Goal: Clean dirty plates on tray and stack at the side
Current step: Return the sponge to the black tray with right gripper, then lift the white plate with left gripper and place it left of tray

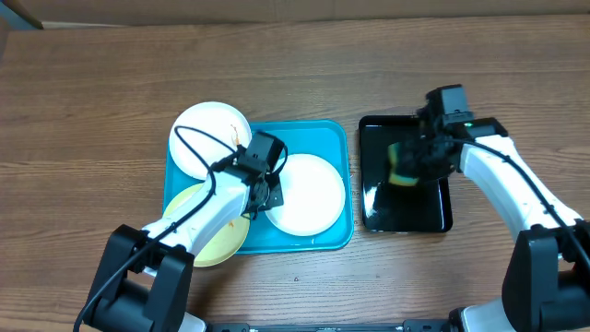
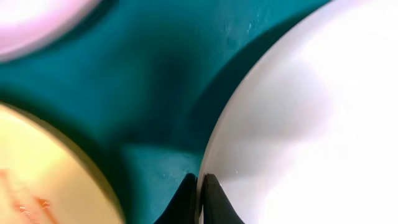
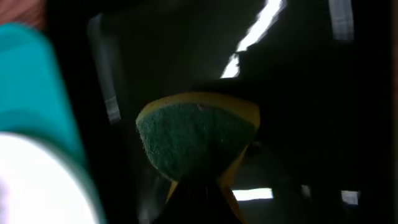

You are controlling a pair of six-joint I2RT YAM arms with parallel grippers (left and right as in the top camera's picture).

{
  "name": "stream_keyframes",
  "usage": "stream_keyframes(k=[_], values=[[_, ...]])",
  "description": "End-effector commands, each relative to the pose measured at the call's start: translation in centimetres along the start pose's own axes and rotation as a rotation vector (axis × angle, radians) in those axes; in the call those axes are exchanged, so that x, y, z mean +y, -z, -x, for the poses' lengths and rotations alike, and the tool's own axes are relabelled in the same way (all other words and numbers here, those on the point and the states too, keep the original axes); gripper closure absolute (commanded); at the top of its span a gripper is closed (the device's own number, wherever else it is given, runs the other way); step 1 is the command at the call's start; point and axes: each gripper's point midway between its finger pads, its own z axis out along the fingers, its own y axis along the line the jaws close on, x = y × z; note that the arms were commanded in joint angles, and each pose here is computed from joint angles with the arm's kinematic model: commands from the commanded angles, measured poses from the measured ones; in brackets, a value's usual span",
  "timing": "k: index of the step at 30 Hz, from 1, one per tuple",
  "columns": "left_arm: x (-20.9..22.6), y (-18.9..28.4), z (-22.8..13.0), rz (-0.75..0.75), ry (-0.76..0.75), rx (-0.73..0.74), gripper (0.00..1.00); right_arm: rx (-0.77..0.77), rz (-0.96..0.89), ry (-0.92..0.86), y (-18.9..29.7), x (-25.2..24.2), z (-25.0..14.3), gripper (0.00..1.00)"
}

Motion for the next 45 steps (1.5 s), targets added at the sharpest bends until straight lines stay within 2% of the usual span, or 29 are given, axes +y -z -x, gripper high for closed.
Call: stream_keyframes(k=[1,12,14,15,16,17,18,22,27,35,39,45], values=[[0.1,2.6,3.8,0.078,-0.055,-0.105,0.96,-0.017,-0.127,-0.007,-0.4,-3.0,0.0,0.96],[1.1,8.4,8.5,0.228,-0.159,-0.233,0.96,0.041,-0.158,-0.015,-3.2,-4.6,-2.4,0.9],[1.2,9.2,8.9,0.246,-0.179,-0.241,0.96,0.039,-0.165,-0.014,-3.2,-4.7,-2.3,0.87],[1.3,9.5,9.0,0.257,-0.183,-0.245,0.96,0.038,-0.165,-0.014,-3.2,-4.7,-2.3,0.83],[1.5,9.9,9.1,0.273,-0.183,-0.249,0.96,0.037,-0.165,-0.014,-3.2,-4.7,-2.3,0.71],[1.7,10.2,9.3,0.293,-0.186,-0.256,0.96,0.036,-0.164,-0.014,-3.2,-4.7,-2.2,0.54],[1.9,10.7,9.4,0.32,-0.191,-0.269,0.96,0.035,-0.164,-0.013,-3.3,-4.7,-2.2,0.42],[1.8,12.2,9.8,0.415,-0.234,-0.333,0.96,0.033,-0.163,-0.013,-3.3,-4.7,-2.2,0.02],[0.3,15.1,9.6,0.565,-0.305,-0.471,0.96,0.031,-0.162,-0.013,-3.3,-4.6,-2.1,0.0],[-4.3,21.2,8.1,0.774,-0.461,-0.795,0.96,0.029,-0.161,-0.013,-3.3,-4.6,-2.1,0.0],[-6.7,22.4,6.7,0.769,-0.512,-0.88,0.96,0.029,-0.161,-0.013,-3.3,-4.6,-2.1,0.0],[-7.2,22.4,6.2,0.747,-0.515,-0.888,0.96,0.029,-0.161,-0.013,-3.3,-4.6,-2.1,0.0]])
